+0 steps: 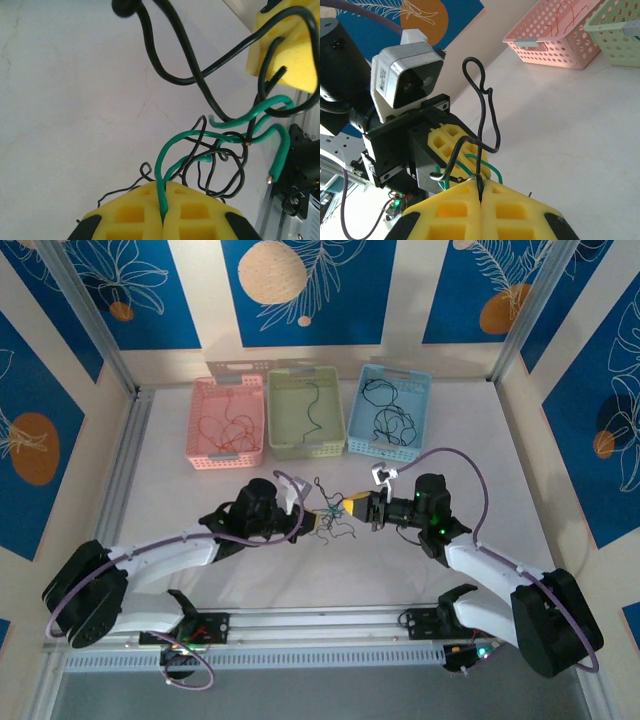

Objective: Untangle the cables

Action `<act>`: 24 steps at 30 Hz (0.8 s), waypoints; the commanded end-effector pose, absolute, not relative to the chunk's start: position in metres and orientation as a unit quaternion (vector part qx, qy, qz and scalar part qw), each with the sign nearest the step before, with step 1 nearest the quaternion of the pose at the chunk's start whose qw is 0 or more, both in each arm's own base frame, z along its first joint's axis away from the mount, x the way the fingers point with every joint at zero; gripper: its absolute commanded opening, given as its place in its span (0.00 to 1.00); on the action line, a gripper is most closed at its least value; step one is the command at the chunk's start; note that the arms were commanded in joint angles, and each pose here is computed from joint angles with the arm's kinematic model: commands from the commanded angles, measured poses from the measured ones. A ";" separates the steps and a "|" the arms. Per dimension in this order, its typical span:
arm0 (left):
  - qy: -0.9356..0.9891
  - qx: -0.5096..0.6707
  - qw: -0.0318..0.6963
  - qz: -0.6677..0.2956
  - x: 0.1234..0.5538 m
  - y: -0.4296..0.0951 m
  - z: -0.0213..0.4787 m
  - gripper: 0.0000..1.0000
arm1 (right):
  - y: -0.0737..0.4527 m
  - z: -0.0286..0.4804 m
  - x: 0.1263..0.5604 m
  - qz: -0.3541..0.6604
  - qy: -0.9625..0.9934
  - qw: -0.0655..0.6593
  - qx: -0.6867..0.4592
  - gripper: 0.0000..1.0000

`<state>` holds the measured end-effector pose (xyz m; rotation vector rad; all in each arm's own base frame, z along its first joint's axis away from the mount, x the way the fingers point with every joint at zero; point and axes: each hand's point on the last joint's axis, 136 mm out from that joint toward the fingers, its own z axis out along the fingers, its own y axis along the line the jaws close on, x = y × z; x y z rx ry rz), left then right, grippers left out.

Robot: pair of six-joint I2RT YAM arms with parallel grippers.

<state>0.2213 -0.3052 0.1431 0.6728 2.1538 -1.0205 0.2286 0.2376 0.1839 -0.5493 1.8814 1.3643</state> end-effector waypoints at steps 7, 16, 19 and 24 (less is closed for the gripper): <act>0.848 0.194 0.369 -0.328 0.227 -0.262 0.153 0.00 | 0.217 0.179 0.255 0.476 0.766 0.405 -0.154 0.00; 0.874 0.133 0.393 -0.255 0.220 -0.208 0.166 0.00 | 0.167 0.163 0.282 0.422 0.796 0.432 -0.034 0.00; 0.880 0.114 0.400 -0.228 0.218 -0.191 0.172 0.00 | 0.152 0.159 0.287 0.400 0.804 0.440 0.000 0.00; 0.890 0.085 0.411 -0.177 0.216 -0.161 0.181 0.00 | 0.117 0.148 0.294 0.367 0.812 0.447 0.078 0.00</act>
